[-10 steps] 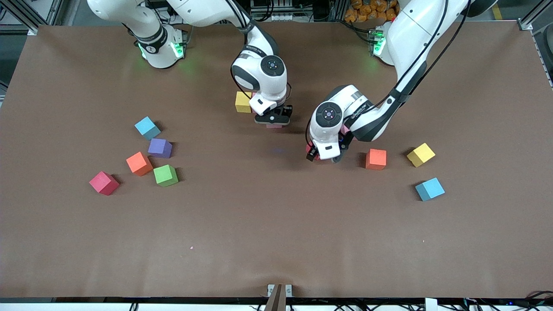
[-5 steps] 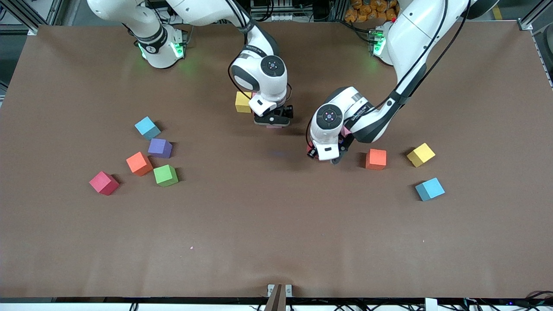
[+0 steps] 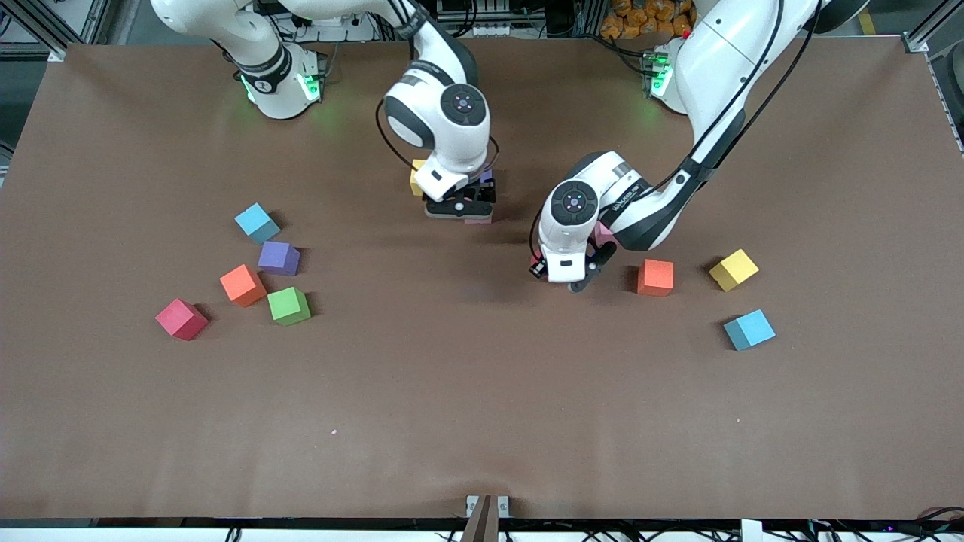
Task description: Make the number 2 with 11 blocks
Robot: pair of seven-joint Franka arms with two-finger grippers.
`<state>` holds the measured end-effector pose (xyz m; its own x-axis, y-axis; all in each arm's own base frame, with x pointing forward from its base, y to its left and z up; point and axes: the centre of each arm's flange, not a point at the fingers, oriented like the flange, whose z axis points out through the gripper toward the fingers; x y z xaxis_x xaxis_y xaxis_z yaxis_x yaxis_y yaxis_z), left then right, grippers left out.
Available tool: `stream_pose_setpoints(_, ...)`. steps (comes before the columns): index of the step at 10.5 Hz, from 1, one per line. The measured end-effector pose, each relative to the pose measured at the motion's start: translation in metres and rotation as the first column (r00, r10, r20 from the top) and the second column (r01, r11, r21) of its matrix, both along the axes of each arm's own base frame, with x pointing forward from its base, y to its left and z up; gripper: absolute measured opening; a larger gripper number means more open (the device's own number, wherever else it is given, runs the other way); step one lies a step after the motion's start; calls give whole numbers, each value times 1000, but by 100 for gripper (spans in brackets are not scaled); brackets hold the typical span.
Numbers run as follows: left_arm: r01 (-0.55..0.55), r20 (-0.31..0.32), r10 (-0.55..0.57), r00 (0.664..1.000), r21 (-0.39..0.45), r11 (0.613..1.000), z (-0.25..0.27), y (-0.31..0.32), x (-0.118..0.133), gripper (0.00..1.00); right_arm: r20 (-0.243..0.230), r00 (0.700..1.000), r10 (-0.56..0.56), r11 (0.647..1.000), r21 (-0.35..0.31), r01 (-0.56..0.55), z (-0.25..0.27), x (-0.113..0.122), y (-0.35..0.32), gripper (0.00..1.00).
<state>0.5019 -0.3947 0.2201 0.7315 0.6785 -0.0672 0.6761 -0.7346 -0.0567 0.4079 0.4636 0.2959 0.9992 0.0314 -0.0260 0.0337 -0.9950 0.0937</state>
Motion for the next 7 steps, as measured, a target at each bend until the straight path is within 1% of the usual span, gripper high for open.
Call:
stream_pose_setpoints(1,92,8,-92,996,-13,996,4,-8,-3,62,-2,999,53,999,3,-53,15,16,-19,100)
stream_pose_setpoints(2,196,15,-196,981,-22,980,6,-17,-8,62,1,995,102,995,11,-102,28,36,-45,100)
stream_pose_setpoints(3,290,25,-290,957,-30,956,9,-27,-12,62,6,991,133,991,18,-133,37,54,-70,100)
stream_pose_setpoints(5,460,55,-458,887,-46,887,19,-50,-21,62,23,979,203,979,33,-203,46,83,-114,100)
stream_pose_setpoints(6,525,67,-522,851,-53,849,21,-63,-26,62,23,977,210,977,36,-211,41,98,-141,100)
stream_pose_setpoints(7,567,75,-563,823,-61,821,21,-74,-30,62,14,978,210,977,35,-210,34,114,-175,100)
